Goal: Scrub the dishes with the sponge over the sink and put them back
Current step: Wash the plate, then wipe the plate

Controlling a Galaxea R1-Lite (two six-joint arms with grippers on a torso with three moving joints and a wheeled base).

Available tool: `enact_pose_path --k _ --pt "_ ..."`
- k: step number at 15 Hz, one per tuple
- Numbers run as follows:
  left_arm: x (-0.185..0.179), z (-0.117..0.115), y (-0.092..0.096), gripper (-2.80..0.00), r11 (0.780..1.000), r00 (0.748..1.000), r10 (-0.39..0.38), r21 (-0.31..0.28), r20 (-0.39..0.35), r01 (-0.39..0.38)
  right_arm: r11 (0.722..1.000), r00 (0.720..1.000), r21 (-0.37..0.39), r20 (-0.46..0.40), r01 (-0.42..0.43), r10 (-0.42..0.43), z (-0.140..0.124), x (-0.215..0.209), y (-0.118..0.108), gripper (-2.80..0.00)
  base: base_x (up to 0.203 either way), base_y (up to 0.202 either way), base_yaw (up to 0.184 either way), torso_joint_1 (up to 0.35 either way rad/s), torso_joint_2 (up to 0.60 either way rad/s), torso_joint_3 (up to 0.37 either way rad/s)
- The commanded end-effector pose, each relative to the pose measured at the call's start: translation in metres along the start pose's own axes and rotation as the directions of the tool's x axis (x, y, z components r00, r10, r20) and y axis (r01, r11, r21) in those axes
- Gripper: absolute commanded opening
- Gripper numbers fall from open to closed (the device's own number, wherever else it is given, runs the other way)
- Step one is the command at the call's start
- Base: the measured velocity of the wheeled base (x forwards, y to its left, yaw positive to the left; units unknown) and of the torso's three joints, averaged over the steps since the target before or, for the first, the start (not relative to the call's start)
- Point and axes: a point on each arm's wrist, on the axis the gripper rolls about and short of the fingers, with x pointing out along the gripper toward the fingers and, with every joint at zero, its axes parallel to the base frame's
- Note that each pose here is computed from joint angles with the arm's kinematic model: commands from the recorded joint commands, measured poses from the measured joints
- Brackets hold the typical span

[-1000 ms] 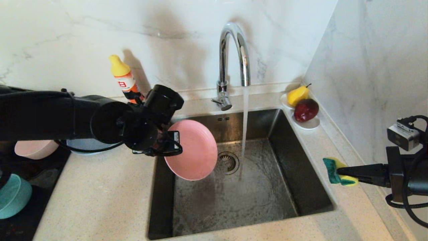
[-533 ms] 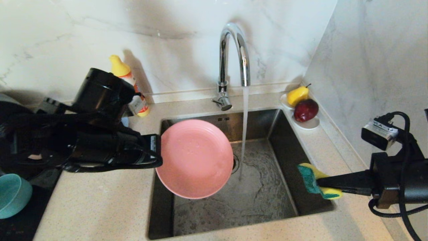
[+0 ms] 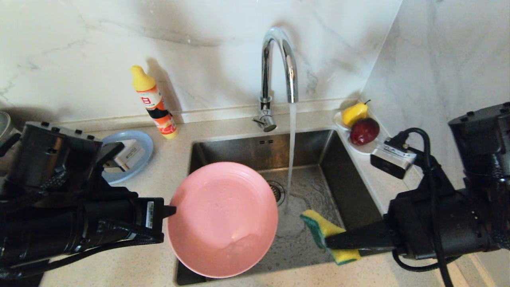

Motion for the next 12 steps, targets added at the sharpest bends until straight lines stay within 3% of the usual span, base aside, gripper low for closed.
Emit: enact_pose_path --k 1,8,12 --pt "0.001 -0.005 0.000 -2.80 1.000 1.000 -0.021 0.007 0.023 0.021 1.000 0.998 0.001 -0.053 0.018 -0.018 0.004 0.028 0.000 -2.80 0.000 0.000 0.000 0.000 0.00 0.000" --pt "0.032 -0.014 -0.008 -2.80 0.995 0.995 -0.067 0.083 0.075 0.061 1.000 0.995 -0.028 -0.102 0.013 -0.016 0.023 0.075 0.012 -2.80 0.000 0.000 0.000 0.000 0.00 0.000" --pt "0.040 -0.020 -0.013 -2.80 0.992 0.994 -0.088 0.094 0.072 0.081 0.997 0.990 -0.029 -0.123 0.066 -0.069 0.025 0.107 0.005 -2.80 0.000 0.000 0.000 0.000 0.00 0.000"
